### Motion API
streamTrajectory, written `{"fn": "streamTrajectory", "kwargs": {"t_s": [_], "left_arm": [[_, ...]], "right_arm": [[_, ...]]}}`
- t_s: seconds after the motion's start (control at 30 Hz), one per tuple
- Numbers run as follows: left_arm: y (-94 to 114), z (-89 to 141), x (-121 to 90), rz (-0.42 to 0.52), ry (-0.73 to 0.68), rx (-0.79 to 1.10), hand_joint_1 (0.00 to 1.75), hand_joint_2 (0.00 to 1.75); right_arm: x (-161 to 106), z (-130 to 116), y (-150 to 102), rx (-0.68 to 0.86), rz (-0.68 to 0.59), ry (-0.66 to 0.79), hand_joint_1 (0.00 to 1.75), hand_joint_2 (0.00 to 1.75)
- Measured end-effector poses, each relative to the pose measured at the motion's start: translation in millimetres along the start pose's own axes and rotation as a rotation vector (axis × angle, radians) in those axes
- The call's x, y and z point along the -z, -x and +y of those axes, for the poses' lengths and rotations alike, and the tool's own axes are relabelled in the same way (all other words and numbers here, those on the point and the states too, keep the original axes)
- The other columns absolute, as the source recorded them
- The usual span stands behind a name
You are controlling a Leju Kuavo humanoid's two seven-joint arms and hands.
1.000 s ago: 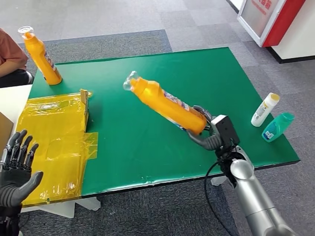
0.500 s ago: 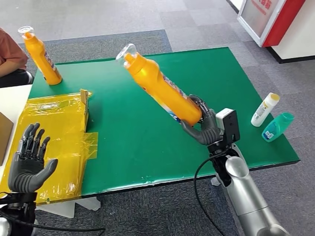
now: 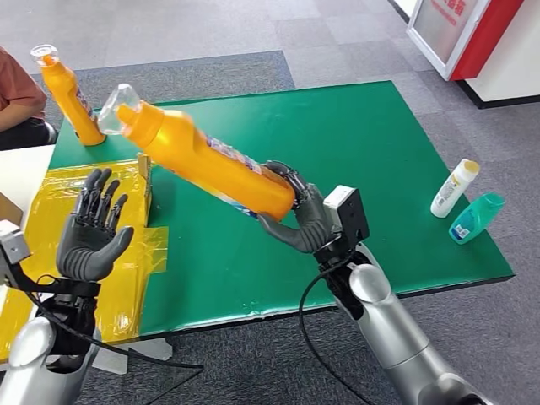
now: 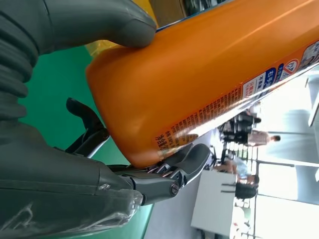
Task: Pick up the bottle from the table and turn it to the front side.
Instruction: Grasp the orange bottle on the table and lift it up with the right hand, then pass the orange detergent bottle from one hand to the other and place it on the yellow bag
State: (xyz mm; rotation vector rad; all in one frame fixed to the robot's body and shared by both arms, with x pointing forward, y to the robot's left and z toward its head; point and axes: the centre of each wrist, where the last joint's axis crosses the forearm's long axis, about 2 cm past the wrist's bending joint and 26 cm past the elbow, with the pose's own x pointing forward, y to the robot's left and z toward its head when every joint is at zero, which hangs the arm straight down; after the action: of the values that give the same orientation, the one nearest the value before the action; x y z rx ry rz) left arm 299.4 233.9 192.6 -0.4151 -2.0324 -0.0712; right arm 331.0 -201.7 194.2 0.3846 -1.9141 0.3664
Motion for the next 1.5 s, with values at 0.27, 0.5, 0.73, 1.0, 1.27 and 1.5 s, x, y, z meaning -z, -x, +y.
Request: {"fn": "streamTrajectory", "kwargs": {"t_s": [0.27, 0.5, 0.73, 1.0, 1.27, 1.5], "left_arm": [[-5, -28, 27, -0.012, 0.096, -0.088, 0.00, 1.75], [-10, -59, 41, -0.003, 0.192, -0.182, 0.00, 1.75], [-13, -74, 46, -0.005, 0.241, -0.230, 0.00, 1.75], [-15, -78, 50, -0.014, 0.238, -0.221, 0.00, 1.75], [-18, -75, 54, -0.057, 0.155, -0.157, 0.00, 1.75], [-21, -71, 58, -0.098, 0.089, -0.108, 0.00, 1.75]], "right_arm": [[7, 15, -2, 0.006, -0.014, -0.052, 1.75, 1.75], [13, 22, -3, 0.007, -0.026, -0.073, 1.75, 1.75], [16, 26, -4, 0.003, -0.033, -0.092, 1.75, 1.75], [15, 31, -2, 0.004, -0.037, -0.115, 1.75, 1.75], [14, 39, -1, 0.003, -0.037, -0.152, 1.75, 1.75], [12, 43, 0, 0.003, -0.034, -0.172, 1.75, 1.75]]}}
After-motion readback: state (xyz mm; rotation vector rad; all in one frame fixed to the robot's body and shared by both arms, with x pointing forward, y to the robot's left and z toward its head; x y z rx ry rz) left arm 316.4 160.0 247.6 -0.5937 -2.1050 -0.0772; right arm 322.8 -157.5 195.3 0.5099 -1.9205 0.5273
